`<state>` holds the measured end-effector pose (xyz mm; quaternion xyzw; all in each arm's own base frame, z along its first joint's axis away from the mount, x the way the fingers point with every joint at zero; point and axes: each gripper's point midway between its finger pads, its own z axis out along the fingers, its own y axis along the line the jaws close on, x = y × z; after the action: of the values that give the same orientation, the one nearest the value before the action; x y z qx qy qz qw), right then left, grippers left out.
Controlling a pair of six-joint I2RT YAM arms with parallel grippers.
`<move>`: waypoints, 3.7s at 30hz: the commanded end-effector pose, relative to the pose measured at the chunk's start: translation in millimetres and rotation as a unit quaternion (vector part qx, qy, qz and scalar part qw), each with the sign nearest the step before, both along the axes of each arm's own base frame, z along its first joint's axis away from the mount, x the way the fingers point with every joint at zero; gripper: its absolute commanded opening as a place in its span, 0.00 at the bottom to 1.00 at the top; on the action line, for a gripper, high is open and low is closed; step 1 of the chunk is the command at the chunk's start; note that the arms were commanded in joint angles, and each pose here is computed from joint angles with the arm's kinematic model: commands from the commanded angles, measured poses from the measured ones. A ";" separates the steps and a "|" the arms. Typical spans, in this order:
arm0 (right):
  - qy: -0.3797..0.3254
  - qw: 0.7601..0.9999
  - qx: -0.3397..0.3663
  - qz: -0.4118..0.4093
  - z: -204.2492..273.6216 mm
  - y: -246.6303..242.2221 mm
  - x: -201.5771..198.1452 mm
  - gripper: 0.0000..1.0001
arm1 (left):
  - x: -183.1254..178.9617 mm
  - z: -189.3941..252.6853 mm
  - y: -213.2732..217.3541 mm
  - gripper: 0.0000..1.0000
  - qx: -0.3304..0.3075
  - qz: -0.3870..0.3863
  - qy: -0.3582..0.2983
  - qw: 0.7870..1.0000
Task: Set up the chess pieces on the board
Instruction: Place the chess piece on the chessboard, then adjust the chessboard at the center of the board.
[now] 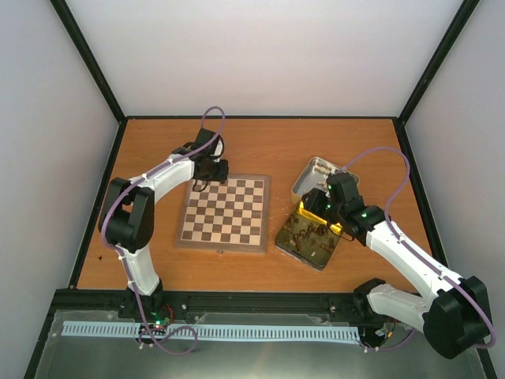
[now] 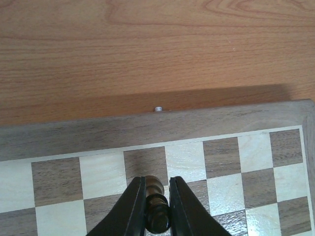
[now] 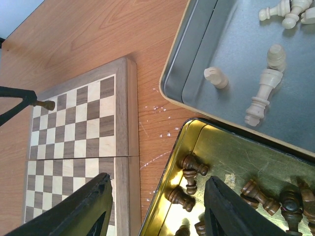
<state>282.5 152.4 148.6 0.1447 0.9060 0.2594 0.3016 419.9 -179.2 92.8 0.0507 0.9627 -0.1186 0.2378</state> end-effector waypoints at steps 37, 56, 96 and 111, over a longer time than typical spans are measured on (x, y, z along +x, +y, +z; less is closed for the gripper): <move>-0.004 1.000 0.002 0.008 -3.8 1.5 -0.8 0.52 | 16.0 -9.7 -2.1 0.28 -0.006 0.012 -0.012 1.000; -0.005 1.000 0.000 0.006 -3.4 1.3 1.0 0.52 | 6.3 -14.7 -6.1 0.13 -0.009 -0.008 0.010 1.000; -0.002 1.000 -0.002 0.010 -5.9 1.2 -0.9 0.52 | 12.2 18.8 -2.8 0.39 -0.010 0.000 -0.024 1.000; -0.002 0.999 -0.012 0.047 -1.8 12.6 6.1 0.52 | -10.6 97.5 76.4 0.55 -0.008 0.105 -0.114 0.988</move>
<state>280.4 158.3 134.8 0.1173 0.9176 0.2546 0.2817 420.7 -146.7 181.6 0.0170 0.9325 -0.1068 0.3447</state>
